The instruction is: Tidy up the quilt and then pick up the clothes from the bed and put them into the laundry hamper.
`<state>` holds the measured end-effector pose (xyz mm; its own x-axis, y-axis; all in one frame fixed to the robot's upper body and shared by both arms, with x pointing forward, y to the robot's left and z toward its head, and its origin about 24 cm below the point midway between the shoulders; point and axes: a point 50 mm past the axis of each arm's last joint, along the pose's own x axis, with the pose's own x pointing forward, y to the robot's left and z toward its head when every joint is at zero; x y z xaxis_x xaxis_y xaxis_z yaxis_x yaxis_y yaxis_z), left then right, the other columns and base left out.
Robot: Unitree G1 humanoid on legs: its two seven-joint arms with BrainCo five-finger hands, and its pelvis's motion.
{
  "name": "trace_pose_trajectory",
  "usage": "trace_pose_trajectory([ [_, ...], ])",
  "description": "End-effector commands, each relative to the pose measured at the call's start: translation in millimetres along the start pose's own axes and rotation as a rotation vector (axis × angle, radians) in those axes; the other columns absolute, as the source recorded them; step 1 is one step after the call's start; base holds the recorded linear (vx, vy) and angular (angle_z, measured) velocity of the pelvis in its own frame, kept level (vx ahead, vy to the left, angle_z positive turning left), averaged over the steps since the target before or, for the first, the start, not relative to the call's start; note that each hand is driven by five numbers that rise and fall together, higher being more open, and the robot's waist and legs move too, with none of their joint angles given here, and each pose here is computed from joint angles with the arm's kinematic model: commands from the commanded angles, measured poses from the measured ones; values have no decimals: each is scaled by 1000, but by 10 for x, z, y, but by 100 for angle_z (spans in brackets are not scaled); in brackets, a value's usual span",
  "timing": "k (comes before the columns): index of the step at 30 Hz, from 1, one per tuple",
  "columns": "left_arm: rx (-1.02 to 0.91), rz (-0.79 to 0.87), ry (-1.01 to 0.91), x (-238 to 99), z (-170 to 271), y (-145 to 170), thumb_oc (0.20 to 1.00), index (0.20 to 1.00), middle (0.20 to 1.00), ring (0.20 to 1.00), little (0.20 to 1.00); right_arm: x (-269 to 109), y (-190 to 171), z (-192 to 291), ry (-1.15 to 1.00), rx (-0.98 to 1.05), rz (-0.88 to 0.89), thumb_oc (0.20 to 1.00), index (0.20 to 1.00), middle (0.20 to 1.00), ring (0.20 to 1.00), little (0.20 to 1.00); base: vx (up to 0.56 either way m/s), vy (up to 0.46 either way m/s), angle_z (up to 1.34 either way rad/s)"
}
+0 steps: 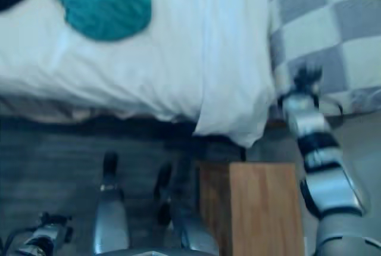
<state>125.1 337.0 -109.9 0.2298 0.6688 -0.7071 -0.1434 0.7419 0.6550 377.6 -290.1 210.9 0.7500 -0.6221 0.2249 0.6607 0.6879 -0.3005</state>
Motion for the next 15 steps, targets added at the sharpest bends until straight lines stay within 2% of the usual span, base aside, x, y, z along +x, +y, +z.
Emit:
trace_pose_trajectory([
  [1,12,33,36,64,-254,266,1000,1000,1000,1000,1000,71,-132,366,-116,67,-68,200,200,200,200,200,-30,-12,24],
  [8,26,14,-16,61,-274,253,1000,1000,1000,1000,1000,68,-78,562,-137,109,-76,200,200,200,200,200,-7,-15,25],
  [15,28,0,-32,45,-304,196,1000,1000,1000,1000,1000,27,34,344,-38,34,-72,200,200,200,200,200,-21,6,11],
])
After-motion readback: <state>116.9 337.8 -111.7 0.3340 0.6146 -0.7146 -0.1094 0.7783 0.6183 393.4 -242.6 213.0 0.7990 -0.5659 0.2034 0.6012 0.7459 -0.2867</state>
